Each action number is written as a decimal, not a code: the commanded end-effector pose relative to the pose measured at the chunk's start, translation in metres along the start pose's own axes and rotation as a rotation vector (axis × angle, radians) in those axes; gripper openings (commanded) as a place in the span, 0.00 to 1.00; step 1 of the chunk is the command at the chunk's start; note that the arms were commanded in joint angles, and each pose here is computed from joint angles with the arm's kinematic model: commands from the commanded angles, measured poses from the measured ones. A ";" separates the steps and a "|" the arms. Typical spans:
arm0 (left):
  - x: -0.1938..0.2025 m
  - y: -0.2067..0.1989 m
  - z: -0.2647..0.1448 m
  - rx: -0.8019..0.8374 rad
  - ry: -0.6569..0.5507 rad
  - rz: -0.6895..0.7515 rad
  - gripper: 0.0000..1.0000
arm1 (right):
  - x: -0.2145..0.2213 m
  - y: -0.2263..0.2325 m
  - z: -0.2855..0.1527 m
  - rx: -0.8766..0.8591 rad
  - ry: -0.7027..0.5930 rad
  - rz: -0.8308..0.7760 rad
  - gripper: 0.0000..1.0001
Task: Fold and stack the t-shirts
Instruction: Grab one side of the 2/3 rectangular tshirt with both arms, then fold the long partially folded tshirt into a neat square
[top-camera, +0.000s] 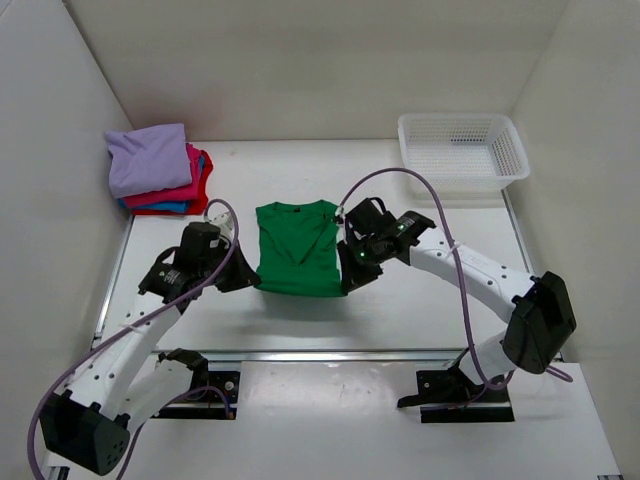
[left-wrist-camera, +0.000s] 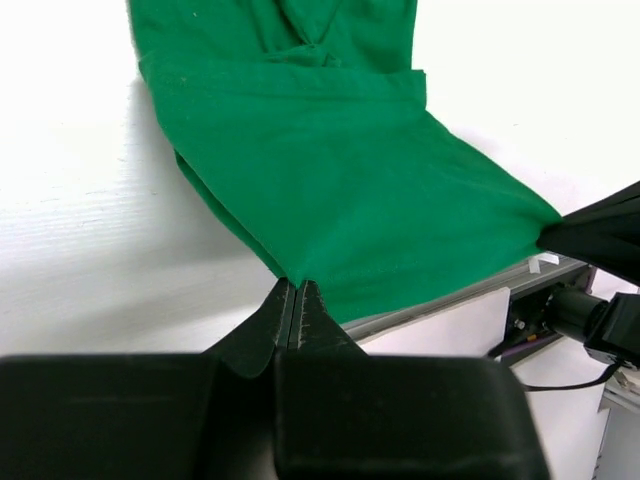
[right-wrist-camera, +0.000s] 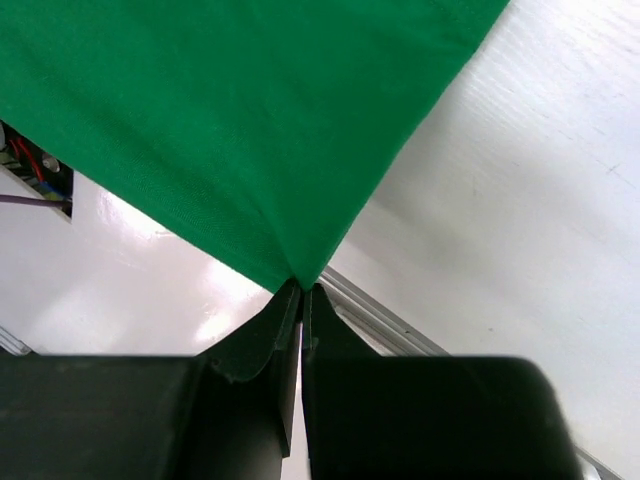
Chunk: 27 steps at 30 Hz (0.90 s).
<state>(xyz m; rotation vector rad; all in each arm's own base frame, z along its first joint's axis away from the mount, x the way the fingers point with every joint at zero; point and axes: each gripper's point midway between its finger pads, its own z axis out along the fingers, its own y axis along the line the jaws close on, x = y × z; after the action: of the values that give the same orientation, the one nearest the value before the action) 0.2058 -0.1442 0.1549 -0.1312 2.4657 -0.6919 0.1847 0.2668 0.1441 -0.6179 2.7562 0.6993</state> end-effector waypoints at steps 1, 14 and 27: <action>-0.013 -0.003 -0.009 -0.006 -0.025 0.000 0.00 | -0.010 0.000 -0.019 0.000 -0.023 -0.013 0.00; -0.072 -0.008 0.005 0.003 -0.094 -0.015 0.00 | -0.092 -0.024 -0.038 0.004 -0.113 -0.038 0.00; -0.145 0.003 0.042 -0.028 -0.230 -0.057 0.00 | -0.171 -0.059 -0.025 0.009 -0.165 -0.039 0.00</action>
<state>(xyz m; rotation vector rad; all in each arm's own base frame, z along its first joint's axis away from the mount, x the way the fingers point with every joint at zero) 0.3188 -0.1351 0.1681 -0.2647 2.3897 -0.6629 0.3422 0.2714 0.1848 -0.5717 2.6340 0.7192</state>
